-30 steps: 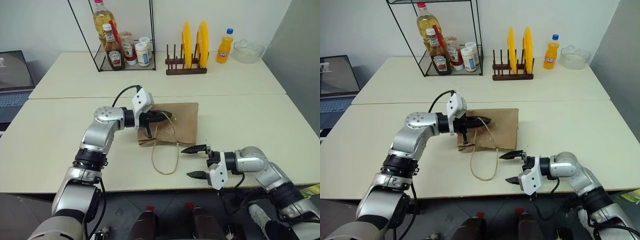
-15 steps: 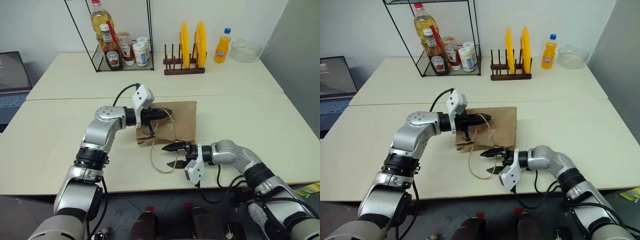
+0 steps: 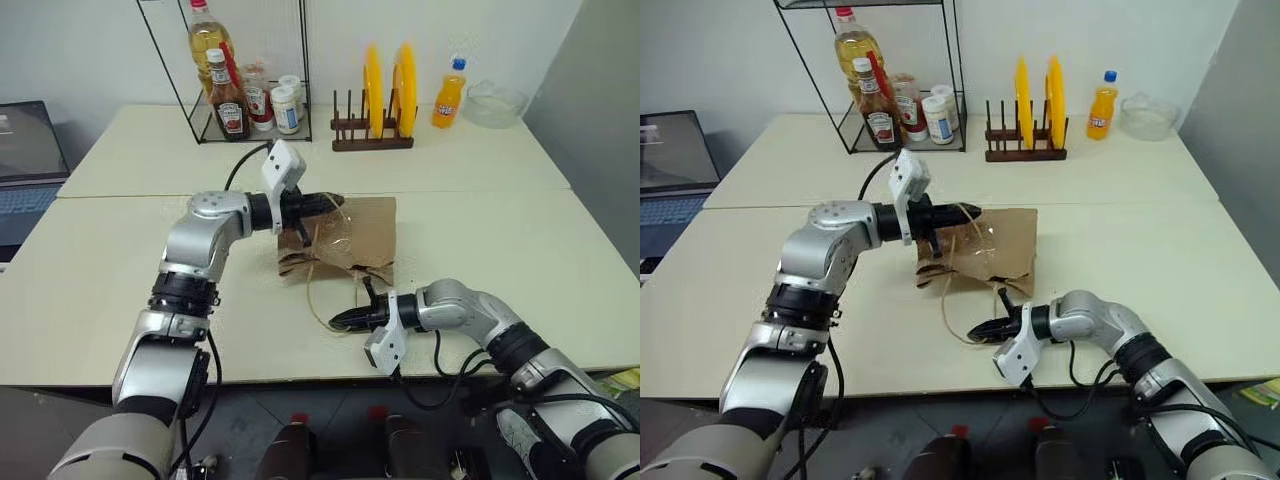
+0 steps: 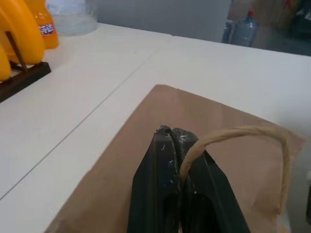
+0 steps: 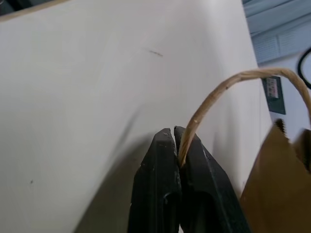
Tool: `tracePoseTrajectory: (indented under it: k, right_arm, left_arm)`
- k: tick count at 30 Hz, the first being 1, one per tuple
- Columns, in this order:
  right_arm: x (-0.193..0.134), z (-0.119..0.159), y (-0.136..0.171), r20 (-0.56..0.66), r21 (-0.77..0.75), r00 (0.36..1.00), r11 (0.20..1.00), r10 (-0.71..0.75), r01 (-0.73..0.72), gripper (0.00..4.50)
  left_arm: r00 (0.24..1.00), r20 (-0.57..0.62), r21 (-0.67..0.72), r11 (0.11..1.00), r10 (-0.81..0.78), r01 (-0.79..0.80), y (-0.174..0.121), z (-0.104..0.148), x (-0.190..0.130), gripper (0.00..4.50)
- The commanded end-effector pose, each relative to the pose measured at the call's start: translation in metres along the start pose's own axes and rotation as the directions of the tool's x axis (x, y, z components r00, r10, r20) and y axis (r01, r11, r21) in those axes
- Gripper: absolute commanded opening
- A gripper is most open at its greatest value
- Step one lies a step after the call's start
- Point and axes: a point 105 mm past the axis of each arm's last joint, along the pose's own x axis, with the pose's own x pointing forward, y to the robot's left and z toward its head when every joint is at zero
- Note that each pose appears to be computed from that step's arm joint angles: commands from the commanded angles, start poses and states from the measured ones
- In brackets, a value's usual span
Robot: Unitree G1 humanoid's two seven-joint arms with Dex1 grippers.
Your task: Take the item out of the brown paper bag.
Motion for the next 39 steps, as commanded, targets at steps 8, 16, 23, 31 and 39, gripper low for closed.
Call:
tracePoseTrajectory:
  k: [8, 16, 23, 31, 39]
  right_arm:
    - [-0.011, -0.022, 0.056, -0.106, 0.066, 0.959, 0.964, 0.263, -0.258, 0.02]
    - [-0.015, -0.024, 0.063, -0.107, 0.029, 0.944, 0.95, 0.313, -0.312, 0.02]
    - [-0.019, -0.03, 0.074, -0.127, 0.009, 0.92, 0.927, 0.372, -0.374, 0.02]
    - [-0.019, -0.034, 0.077, -0.136, 0.0, 0.914, 0.923, 0.382, -0.385, 0.02]
    - [-0.02, -0.034, 0.086, -0.133, 0.0, 0.904, 0.913, 0.405, -0.409, 0.02]
  left_arm:
    - [0.99, 0.053, -0.019, 0.991, 0.13, -0.129, 0.035, 0.045, 0.009, 0.0]
    - [0.988, 0.025, 0.004, 0.988, 0.152, -0.152, 0.041, 0.047, 0.019, 0.0]
    - [0.982, 0.019, -0.026, 0.981, 0.191, -0.19, 0.051, 0.063, 0.027, 0.0]
    - [0.977, 0.011, -0.027, 0.977, 0.213, -0.213, 0.056, 0.069, 0.027, 0.0]
    - [0.974, 0.038, -0.035, 0.974, 0.225, -0.223, 0.057, 0.079, 0.029, 0.0]
